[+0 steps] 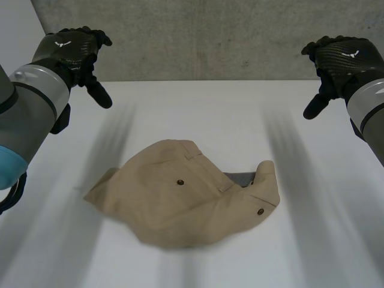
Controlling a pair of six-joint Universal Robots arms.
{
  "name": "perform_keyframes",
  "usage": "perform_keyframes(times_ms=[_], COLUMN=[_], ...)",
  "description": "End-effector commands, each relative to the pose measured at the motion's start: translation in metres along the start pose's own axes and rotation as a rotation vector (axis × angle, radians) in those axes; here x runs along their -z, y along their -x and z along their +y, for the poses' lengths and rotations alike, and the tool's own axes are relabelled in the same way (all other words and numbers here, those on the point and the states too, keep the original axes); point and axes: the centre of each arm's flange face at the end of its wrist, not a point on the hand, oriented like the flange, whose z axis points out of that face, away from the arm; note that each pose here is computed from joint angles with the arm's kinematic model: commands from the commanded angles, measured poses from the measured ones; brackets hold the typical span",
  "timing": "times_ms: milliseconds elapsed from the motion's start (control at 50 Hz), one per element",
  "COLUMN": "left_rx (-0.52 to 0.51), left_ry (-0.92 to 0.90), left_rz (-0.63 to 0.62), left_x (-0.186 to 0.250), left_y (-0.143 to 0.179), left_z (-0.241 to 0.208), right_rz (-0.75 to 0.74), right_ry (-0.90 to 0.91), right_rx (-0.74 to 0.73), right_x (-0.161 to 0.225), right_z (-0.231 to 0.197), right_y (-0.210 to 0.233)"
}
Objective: Fold the shorts.
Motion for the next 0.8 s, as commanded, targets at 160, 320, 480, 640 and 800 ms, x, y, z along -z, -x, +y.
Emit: perform_keyframes(times_ms=[160,320,480,640,800], left_rx=[-0.002,-0.012,-0.259,-0.359,-0.279], left_ry=[0.022,0.032,0.043,0.099,0.219], left_rz=[0.016,0.035,0.253,0.206,0.117], left_x=[0.005,0.010,0.020,0.012,0.006], left_y=[-0.003,-0.006,-0.033,-0.023,0.006], left_z=[-0.001,0.003,0.027,0.047,0.078], right_rz=[0.036,-0.019,-0.424,-0.576,-0.640], right_ry=[0.002,0.000,0.169,0.331,0.460], right_rx=[-0.026,0.007,0.473,0.507,0.484], right_x=[0.000,0.001,0.018,0.034,0.052], right_z=[-0.001,0.000,0.074,0.116,0.131], right_y=[-0.004,0.004,0.052,0.074,0.073])
